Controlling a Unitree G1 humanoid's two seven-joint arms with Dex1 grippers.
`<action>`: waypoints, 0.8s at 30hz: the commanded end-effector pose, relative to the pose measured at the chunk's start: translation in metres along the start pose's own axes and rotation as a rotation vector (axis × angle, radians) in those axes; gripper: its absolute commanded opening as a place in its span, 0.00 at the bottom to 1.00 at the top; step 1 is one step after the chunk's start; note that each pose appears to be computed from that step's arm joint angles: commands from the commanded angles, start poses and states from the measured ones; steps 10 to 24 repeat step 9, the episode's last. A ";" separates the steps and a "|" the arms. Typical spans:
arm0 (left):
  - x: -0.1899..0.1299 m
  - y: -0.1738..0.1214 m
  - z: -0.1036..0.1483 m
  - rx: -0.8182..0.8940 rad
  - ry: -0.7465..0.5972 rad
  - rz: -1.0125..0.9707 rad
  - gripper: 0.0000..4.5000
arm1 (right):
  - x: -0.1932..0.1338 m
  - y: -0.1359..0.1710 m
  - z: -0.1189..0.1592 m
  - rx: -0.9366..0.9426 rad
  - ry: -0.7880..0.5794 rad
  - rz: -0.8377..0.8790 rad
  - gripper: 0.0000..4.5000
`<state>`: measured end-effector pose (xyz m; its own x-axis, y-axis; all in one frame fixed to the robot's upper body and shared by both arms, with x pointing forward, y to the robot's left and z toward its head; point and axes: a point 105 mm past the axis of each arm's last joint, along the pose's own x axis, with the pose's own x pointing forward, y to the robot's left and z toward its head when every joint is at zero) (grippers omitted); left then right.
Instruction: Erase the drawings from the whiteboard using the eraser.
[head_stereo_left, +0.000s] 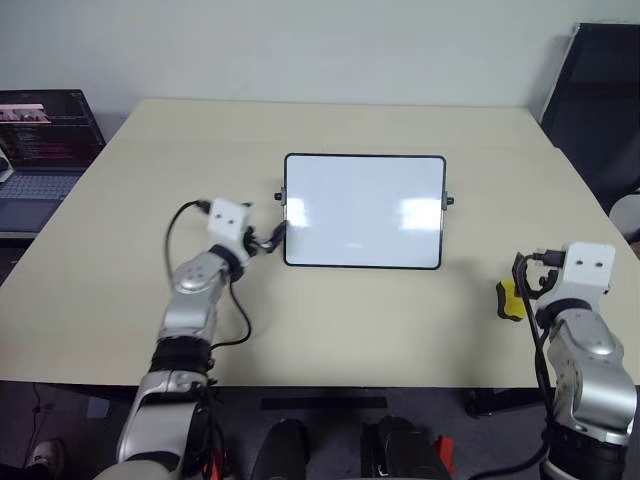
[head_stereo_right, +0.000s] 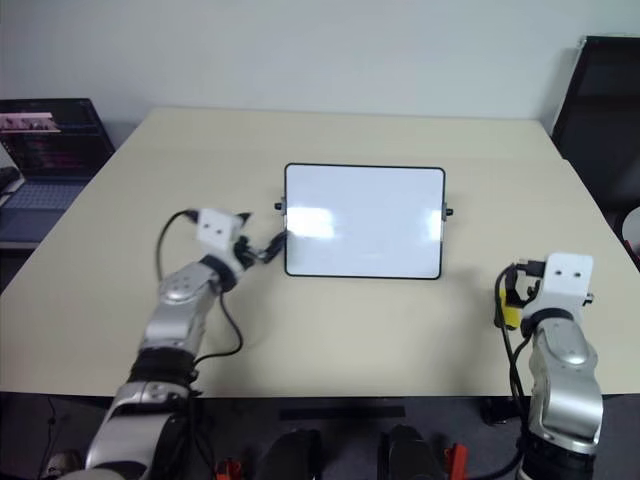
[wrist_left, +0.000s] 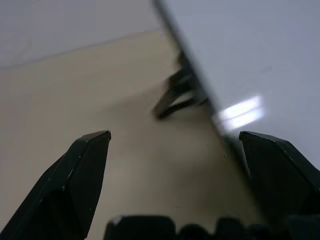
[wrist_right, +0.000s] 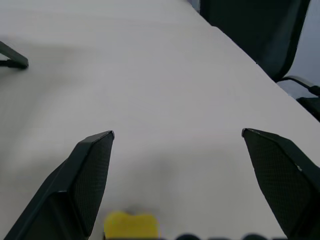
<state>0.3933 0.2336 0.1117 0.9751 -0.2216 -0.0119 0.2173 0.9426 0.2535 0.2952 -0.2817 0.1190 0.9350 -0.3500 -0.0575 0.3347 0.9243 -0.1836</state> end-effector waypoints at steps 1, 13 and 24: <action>-0.027 0.030 -0.005 0.084 0.022 0.111 1.00 | -0.001 0.004 0.004 -0.011 -0.095 -0.023 1.00; -0.059 0.032 -0.002 0.107 0.076 0.105 1.00 | 0.007 0.032 -0.005 0.049 -0.097 -0.010 1.00; -0.059 0.032 -0.002 0.107 0.076 0.105 1.00 | 0.007 0.032 -0.005 0.049 -0.097 -0.010 1.00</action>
